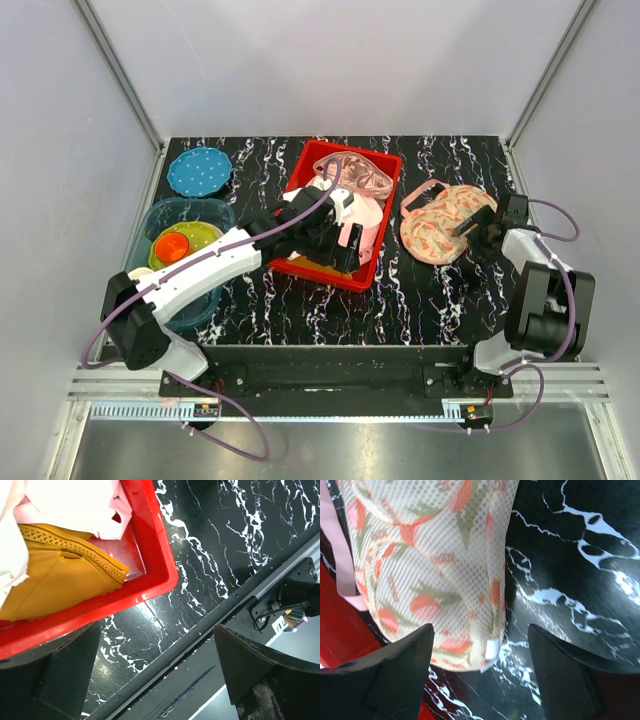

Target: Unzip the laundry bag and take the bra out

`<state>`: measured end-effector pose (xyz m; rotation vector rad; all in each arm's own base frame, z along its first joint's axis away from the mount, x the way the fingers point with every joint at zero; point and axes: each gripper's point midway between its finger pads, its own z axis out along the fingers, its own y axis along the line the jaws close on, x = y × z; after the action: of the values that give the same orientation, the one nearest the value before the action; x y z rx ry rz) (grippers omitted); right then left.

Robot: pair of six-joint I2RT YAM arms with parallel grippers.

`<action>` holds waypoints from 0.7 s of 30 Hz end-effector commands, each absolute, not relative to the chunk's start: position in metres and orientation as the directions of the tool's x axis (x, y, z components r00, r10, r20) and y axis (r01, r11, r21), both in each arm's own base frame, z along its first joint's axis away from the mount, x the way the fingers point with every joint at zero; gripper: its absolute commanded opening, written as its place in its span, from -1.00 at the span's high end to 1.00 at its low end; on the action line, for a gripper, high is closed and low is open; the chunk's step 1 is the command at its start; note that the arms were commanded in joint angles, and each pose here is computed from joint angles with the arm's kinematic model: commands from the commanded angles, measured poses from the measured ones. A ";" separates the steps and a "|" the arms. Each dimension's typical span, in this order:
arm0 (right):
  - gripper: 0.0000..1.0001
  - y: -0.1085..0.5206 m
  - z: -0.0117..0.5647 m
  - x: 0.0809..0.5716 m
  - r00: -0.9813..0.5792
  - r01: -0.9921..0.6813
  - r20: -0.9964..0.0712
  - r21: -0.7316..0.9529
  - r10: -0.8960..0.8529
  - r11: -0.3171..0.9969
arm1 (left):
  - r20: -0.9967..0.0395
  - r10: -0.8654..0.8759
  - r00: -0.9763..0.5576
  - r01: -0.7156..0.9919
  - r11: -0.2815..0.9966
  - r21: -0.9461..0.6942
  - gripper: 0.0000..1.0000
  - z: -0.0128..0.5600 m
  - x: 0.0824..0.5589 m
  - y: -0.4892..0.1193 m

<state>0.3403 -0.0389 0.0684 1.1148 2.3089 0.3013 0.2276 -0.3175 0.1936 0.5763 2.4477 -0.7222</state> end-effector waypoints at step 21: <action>1.00 -0.022 0.147 0.295 -0.264 0.600 -0.389 0.651 0.883 0.466 | -0.649 0.255 -0.717 0.646 0.593 -0.480 -0.98 0.259 0.226 -0.403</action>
<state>0.3237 -0.0268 0.1116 1.1572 2.0716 0.4675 0.2293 -0.3739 0.2377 0.6563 2.3736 -0.8883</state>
